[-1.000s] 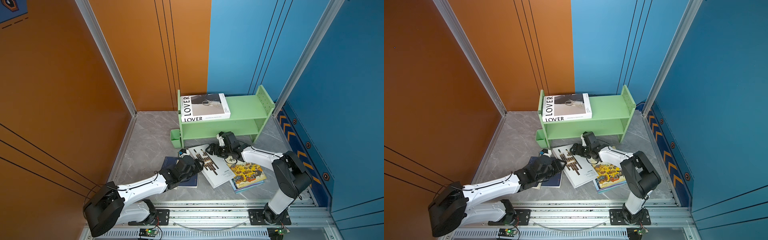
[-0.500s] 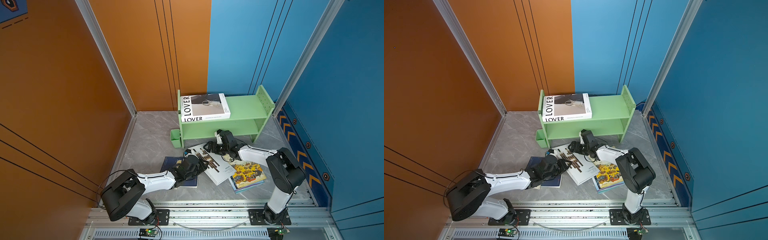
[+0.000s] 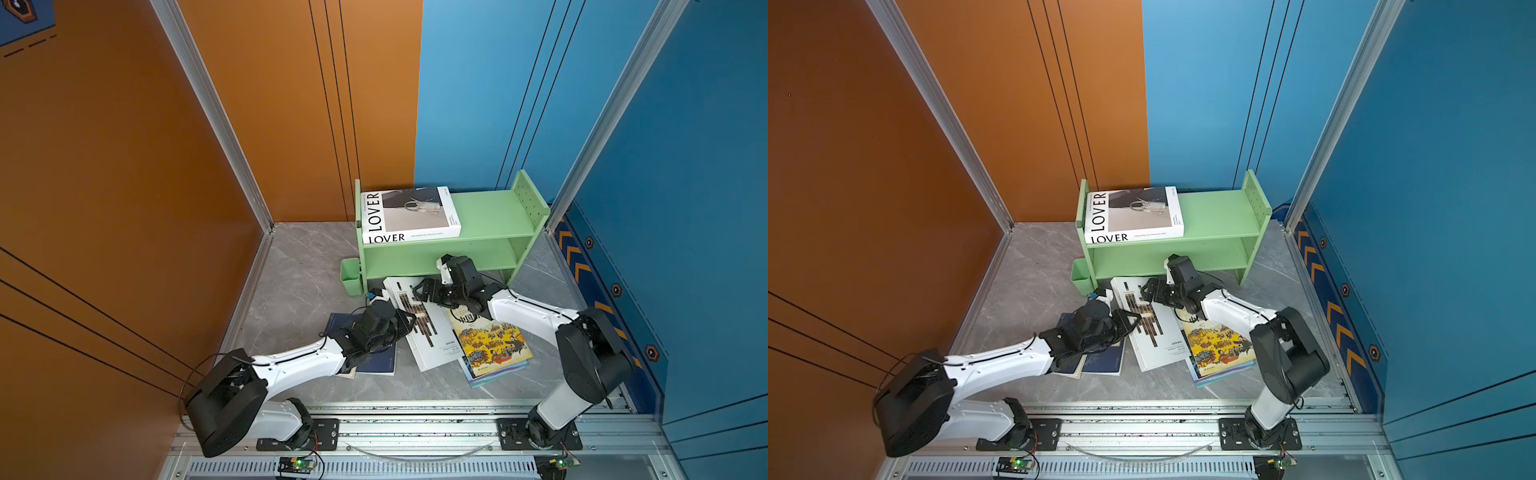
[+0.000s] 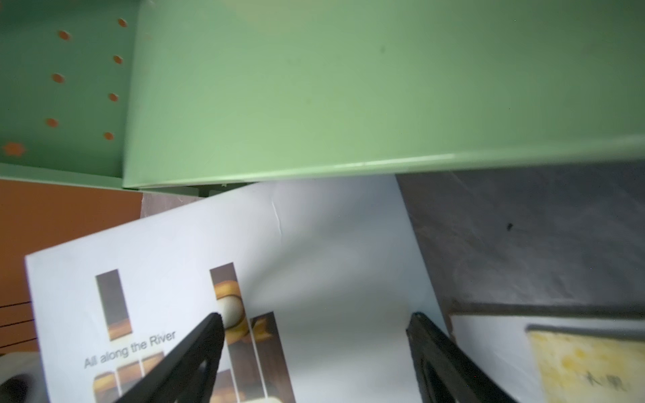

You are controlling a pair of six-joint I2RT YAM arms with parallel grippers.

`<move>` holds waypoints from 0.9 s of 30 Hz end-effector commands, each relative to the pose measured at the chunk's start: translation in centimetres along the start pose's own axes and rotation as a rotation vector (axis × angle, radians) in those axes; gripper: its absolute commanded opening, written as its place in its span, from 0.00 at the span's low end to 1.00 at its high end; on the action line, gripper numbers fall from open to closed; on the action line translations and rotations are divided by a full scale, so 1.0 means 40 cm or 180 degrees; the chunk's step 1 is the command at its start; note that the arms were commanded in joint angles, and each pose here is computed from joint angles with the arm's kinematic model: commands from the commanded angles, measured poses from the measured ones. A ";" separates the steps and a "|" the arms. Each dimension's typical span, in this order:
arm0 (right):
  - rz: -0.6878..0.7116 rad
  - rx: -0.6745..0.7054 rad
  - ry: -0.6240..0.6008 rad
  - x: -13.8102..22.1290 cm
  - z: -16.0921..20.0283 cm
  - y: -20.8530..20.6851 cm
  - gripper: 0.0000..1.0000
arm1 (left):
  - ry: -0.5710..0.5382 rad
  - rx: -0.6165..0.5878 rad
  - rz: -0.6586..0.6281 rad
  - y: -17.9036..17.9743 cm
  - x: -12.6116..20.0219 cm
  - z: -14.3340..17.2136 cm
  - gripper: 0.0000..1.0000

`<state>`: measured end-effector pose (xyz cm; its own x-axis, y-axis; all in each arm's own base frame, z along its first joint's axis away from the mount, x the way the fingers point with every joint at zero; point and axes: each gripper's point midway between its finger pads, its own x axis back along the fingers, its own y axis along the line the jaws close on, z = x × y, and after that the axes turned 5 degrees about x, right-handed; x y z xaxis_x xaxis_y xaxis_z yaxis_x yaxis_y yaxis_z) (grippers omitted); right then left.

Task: Stacking books/files
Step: Pick up the book at the center of the table.

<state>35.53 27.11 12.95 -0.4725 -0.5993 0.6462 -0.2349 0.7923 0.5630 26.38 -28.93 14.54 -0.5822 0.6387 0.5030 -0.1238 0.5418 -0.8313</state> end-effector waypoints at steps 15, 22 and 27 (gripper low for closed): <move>-0.0317 0.0430 -0.0944 0.324 -0.204 0.166 0.93 | 0.0433 -0.0912 0.0261 -0.221 0.364 -0.028 0.16; -0.0594 0.0315 -0.1425 0.487 -0.284 0.202 0.94 | 0.0459 -0.1169 0.0921 -0.391 0.516 -0.051 0.17; -0.0846 0.0322 -0.1813 0.607 -0.336 0.232 0.98 | 0.0274 -0.1401 0.1336 -0.512 0.624 -0.086 0.20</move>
<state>34.12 18.80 37.00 -0.7601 -0.6159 0.2072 -0.4094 0.7014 0.5834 18.69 -22.46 41.18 -0.4810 0.8341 0.2702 0.3398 0.4614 -0.8196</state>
